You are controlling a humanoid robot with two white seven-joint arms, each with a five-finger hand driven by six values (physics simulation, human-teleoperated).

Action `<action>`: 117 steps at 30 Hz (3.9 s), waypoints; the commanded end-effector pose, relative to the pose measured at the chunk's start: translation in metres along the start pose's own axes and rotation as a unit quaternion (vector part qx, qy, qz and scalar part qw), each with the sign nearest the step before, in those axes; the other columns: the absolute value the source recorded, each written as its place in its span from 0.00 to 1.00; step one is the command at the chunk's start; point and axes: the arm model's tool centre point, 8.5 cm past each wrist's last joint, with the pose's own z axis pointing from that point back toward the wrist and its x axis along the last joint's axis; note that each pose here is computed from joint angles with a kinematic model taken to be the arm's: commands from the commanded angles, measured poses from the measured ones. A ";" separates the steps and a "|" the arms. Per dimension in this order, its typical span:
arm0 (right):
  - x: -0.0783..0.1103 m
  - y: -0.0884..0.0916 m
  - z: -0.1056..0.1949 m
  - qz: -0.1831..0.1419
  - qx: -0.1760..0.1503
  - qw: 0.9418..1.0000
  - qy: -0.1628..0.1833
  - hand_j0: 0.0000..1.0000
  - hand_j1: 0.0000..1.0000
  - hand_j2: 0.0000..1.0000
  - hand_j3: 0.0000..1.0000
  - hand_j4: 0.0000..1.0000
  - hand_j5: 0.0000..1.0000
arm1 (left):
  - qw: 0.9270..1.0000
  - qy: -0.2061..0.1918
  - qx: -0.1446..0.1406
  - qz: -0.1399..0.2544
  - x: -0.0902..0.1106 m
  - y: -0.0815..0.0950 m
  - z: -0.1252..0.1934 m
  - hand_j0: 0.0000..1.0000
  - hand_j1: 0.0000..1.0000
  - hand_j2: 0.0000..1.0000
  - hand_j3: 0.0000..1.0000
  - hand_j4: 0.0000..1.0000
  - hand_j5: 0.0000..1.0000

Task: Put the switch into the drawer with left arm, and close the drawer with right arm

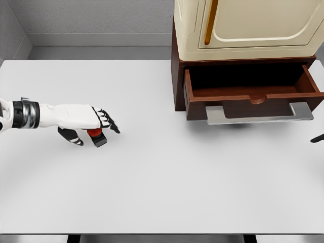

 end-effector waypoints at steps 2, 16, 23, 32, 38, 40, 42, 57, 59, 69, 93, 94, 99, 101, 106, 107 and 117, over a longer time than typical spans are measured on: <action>-0.001 -0.001 0.001 -0.003 -0.006 1.000 0.002 0.75 0.75 0.75 0.75 0.75 0.75 | 1.000 0.005 -0.004 -0.003 -0.001 -0.001 0.000 0.76 0.76 0.76 0.76 0.76 0.76; -0.002 -0.007 0.007 0.002 -0.015 1.000 0.008 0.75 0.75 0.75 0.75 0.75 0.75 | 1.000 0.014 -0.011 -0.011 -0.004 -0.002 0.001 0.63 0.63 0.63 0.63 0.63 0.63; -0.001 -0.004 0.008 0.002 -0.002 1.000 0.009 0.75 0.75 0.75 0.75 0.75 0.75 | 1.000 0.013 -0.011 -0.013 -0.003 -0.002 0.001 0.46 0.46 0.46 0.46 0.46 0.46; 0.000 -0.001 0.004 -0.001 0.003 1.000 0.004 0.66 0.66 0.66 0.66 0.66 0.66 | 1.000 0.011 -0.005 -0.019 -0.002 0.006 0.002 0.41 0.41 0.41 0.41 0.41 0.41; 0.004 -0.002 -0.012 0.014 0.051 0.998 -0.019 0.40 0.40 0.40 0.40 0.40 0.40 | 0.999 0.000 0.029 -0.031 0.002 0.038 0.010 0.42 0.42 0.42 0.42 0.42 0.42; 0.005 -0.011 -0.014 0.025 0.059 0.998 -0.023 0.46 0.46 0.46 0.46 0.46 0.46 | 0.999 -0.004 0.041 -0.029 0.002 0.047 0.013 0.42 0.42 0.42 0.42 0.42 0.42; 0.005 -0.014 -0.014 0.029 0.063 0.997 -0.024 0.47 0.47 0.47 0.47 0.47 0.47 | 0.998 -0.010 0.051 -0.030 0.004 0.055 0.012 0.42 0.42 0.42 0.42 0.42 0.42; 0.012 -0.031 -0.030 0.053 0.083 0.994 -0.047 0.49 0.49 0.49 0.49 0.49 0.49 | 0.987 -0.079 0.117 -0.072 0.036 0.126 -0.030 0.41 0.41 0.41 0.41 0.41 0.41; 0.012 -0.030 -0.030 0.052 0.083 0.994 -0.047 0.49 0.49 0.49 0.49 0.49 0.49 | 0.985 -0.089 0.123 -0.078 0.042 0.134 -0.036 0.41 0.41 0.41 0.41 0.41 0.41; 0.013 -0.031 -0.033 0.054 0.082 0.994 -0.051 0.60 0.60 0.60 0.60 0.60 0.60 | 0.975 -0.126 0.159 -0.088 0.061 0.171 -0.035 0.42 0.42 0.42 0.42 0.42 0.42; 0.015 -0.030 -0.037 0.053 0.082 0.994 -0.057 0.60 0.60 0.60 0.60 0.60 0.60 | 0.962 -0.161 0.186 -0.119 0.099 0.257 -0.117 0.42 0.42 0.42 0.42 0.42 0.42; 0.014 -0.029 -0.037 0.053 0.084 0.993 -0.056 0.60 0.60 0.60 0.60 0.60 0.60 | 0.964 -0.157 0.181 -0.117 0.098 0.258 -0.126 0.42 0.42 0.42 0.42 0.42 0.42; 0.015 -0.030 -0.037 0.053 0.083 0.993 -0.057 0.61 0.61 0.61 0.61 0.61 0.61 | 0.962 -0.165 0.174 -0.128 0.116 0.264 -0.150 0.42 0.42 0.42 0.42 0.42 0.42; 0.015 -0.030 -0.037 0.053 0.083 0.993 -0.057 0.61 0.61 0.61 0.61 0.61 0.61 | 0.962 -0.158 0.163 -0.152 0.127 0.266 -0.164 0.42 0.42 0.42 0.42 0.42 0.42; 0.015 -0.029 -0.038 0.052 0.085 0.993 -0.059 0.61 0.61 0.61 0.61 0.61 0.61 | 0.958 -0.135 0.149 -0.204 0.139 0.274 -0.171 0.42 0.42 0.42 0.42 0.42 0.42; 0.015 -0.028 -0.038 0.052 0.085 0.993 -0.059 0.61 0.61 0.61 0.61 0.61 0.61 | 0.958 -0.135 0.149 -0.205 0.139 0.275 -0.171 0.42 0.42 0.42 0.42 0.42 0.42; 0.016 -0.028 -0.039 0.051 0.087 0.993 -0.060 0.61 0.61 0.61 0.61 0.61 0.61 | 0.958 -0.133 0.149 -0.206 0.139 0.277 -0.170 0.69 0.69 0.69 0.69 0.69 0.69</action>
